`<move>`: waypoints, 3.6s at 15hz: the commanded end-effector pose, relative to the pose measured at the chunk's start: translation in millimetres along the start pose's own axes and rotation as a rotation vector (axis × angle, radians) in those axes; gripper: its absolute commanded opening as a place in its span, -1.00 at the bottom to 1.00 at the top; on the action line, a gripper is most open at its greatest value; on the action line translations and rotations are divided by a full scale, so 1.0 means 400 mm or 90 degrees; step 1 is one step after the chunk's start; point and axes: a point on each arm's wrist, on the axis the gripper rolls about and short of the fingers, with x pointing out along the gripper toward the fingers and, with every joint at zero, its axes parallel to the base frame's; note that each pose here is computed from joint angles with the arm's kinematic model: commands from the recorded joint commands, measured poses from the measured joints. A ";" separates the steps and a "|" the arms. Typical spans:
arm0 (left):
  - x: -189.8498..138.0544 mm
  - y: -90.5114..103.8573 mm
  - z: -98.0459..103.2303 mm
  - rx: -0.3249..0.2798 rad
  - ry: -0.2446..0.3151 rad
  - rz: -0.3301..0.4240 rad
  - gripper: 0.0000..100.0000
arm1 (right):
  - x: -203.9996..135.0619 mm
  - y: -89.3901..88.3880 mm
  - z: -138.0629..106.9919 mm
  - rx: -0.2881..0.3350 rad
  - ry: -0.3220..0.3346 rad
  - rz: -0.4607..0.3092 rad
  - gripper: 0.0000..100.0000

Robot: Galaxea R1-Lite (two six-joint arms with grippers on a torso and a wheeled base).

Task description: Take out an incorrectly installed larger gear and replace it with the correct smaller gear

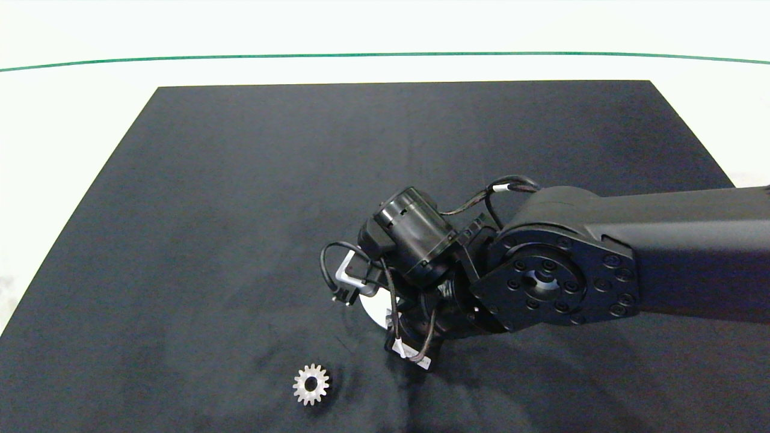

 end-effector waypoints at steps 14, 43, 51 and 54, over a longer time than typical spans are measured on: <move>0.000 0.000 -0.001 -0.001 0.004 0.002 1.00 | -0.013 -0.002 -0.001 0.002 -0.001 -0.002 -0.55; -0.004 0.002 -0.005 0.000 -0.001 0.002 1.00 | -0.189 -0.017 -0.407 0.169 0.052 -0.047 -1.00; 0.002 0.001 -0.004 0.006 0.006 0.002 1.00 | -0.137 0.013 -0.439 0.185 0.025 -0.049 -1.00; 0.004 0.000 -0.004 0.010 0.009 0.000 1.00 | -0.137 0.015 -0.443 0.185 0.027 -0.048 -1.00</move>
